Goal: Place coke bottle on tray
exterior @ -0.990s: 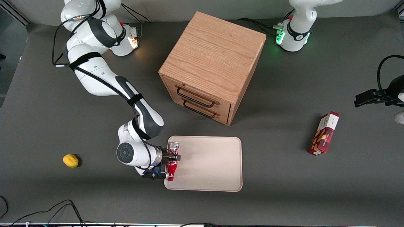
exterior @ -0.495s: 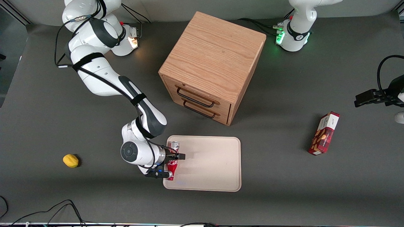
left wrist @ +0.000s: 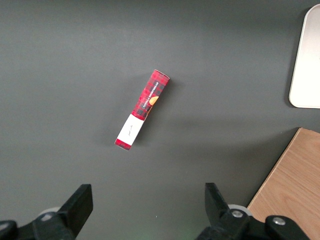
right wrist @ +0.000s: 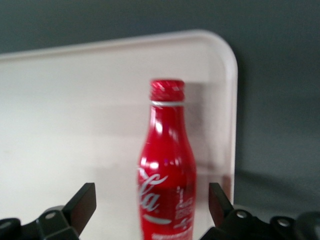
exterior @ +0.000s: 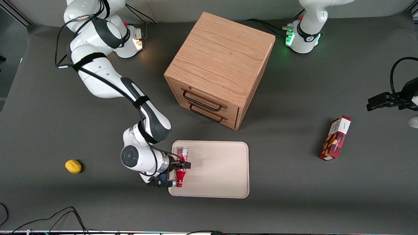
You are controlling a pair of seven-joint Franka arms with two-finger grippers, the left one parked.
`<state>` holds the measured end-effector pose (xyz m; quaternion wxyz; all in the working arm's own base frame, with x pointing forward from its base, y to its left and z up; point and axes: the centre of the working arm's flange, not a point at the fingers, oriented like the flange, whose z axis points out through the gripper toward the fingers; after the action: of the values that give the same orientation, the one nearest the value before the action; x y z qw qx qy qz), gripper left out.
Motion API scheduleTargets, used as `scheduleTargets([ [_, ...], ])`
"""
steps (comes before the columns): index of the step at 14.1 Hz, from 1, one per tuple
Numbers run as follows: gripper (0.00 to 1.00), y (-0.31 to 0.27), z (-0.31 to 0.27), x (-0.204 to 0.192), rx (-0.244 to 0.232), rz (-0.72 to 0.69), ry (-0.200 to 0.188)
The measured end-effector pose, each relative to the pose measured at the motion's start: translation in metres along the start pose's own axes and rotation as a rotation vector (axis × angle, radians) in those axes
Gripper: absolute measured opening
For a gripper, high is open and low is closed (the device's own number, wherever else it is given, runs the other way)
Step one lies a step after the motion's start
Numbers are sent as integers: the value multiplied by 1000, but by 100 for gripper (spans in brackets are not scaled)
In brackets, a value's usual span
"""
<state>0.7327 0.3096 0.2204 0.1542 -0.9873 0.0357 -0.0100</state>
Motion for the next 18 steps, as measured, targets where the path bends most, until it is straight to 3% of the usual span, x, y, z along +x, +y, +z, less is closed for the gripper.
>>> scheduleTargets([
  [4,100,-29,-88,10,26,-32,102],
  [5,100,-35,-119,8,18,-41,105],
  [9,100,-29,-274,-21,-90,-44,43],
  [13,100,42,-416,-70,-279,90,-41],
  [15,100,74,-452,-90,-322,153,-78],
  [18,100,99,-467,-129,-351,205,-99],
])
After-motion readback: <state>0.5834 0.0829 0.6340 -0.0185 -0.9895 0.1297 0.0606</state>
